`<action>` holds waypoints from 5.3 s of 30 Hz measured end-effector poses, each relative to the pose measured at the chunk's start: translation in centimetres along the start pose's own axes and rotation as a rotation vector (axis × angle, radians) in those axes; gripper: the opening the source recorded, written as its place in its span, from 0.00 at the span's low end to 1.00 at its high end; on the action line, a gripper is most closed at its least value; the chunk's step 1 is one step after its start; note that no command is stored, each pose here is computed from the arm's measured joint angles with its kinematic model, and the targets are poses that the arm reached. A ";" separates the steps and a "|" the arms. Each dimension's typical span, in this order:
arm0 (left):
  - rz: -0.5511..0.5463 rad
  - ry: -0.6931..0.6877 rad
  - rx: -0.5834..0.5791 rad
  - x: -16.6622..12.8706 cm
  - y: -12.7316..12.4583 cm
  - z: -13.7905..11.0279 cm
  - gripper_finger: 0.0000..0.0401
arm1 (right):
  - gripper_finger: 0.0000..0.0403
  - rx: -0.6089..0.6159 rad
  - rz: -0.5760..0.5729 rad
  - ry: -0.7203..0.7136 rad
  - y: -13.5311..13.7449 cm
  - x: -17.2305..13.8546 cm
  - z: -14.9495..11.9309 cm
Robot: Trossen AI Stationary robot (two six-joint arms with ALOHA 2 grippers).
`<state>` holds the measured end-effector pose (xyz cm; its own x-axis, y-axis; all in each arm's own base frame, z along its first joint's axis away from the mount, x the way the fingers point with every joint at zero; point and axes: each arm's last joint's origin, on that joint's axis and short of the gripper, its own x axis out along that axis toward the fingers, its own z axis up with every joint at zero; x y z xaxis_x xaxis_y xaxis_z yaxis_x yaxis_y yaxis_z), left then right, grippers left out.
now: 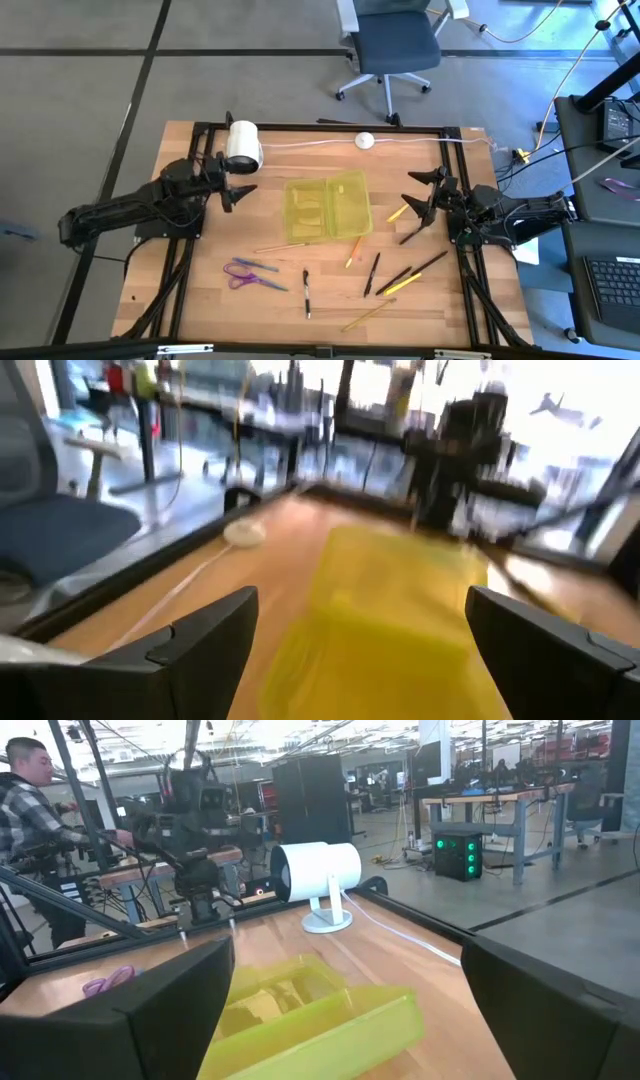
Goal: Pick & place school supplies into a supply box
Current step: Put the pink pencil into the yellow supply box
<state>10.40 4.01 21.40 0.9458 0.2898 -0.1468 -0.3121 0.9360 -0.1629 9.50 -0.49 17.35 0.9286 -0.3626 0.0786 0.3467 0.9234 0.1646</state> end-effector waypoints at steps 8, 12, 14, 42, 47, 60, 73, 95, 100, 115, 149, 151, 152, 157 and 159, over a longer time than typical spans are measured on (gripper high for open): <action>0.000 0.503 0.152 1.3 -1.6 5.3 0.87 | 0.98 0.000 0.000 0.000 0.0 0.0 0.0; -0.003 0.700 0.213 2.6 -2.9 7.0 0.87 | 0.98 0.000 0.000 0.000 0.0 0.0 0.0; -0.022 0.761 0.230 3.5 -3.8 7.3 0.87 | 0.98 0.000 0.000 0.000 0.0 0.0 0.0; 0.070 0.957 0.066 8.7 -15.8 -1.1 0.87 | 0.98 0.008 0.003 -0.018 0.0 0.0 0.2; 0.105 1.021 0.018 9.3 -16.0 -2.4 0.87 | 0.98 0.067 0.004 -0.023 0.0 0.0 0.2; 0.167 1.109 0.087 10.5 -16.2 -5.3 0.85 | 0.98 0.128 -0.098 -0.042 -0.3 0.0 0.3; 0.114 1.195 0.131 12.3 -16.7 -8.7 0.68 | 0.98 0.134 -0.100 -0.032 -0.3 0.0 0.2; 0.095 1.195 0.124 12.5 -16.9 -9.0 0.23 | 0.98 0.158 -0.138 -0.035 -0.4 0.0 0.1; 0.064 1.183 0.147 12.7 -17.0 -9.0 0.13 | 0.98 0.153 -0.167 -0.034 -0.5 0.0 0.1; -0.134 1.112 0.356 13.1 -17.7 -8.9 0.03 | 0.98 0.181 -0.178 -0.039 -0.5 0.0 0.1; -0.242 1.007 0.440 14.1 -18.8 -7.6 0.02 | 0.98 0.179 -0.178 -0.039 -0.5 0.0 0.1; -0.244 0.994 0.433 14.4 -19.0 -7.2 0.02 | 0.98 0.178 -0.178 -0.039 -0.5 0.0 0.1; -0.244 0.988 0.428 14.5 -19.1 -6.9 0.02 | 0.98 0.178 -0.178 -0.039 -0.5 0.0 0.1; -0.188 0.950 0.319 15.8 -19.2 -5.1 0.02 | 0.98 0.178 -0.178 -0.039 -0.5 0.0 0.1; -0.128 0.916 0.251 16.6 -19.0 -4.1 0.02 | 0.98 0.178 -0.178 -0.039 -0.5 0.0 0.1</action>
<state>31.64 -9.78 18.06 0.5006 0.0129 -0.8656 -0.0821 0.9961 -0.0326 9.27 -0.96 17.32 0.8480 -0.5254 0.0698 0.4726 0.8090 0.3495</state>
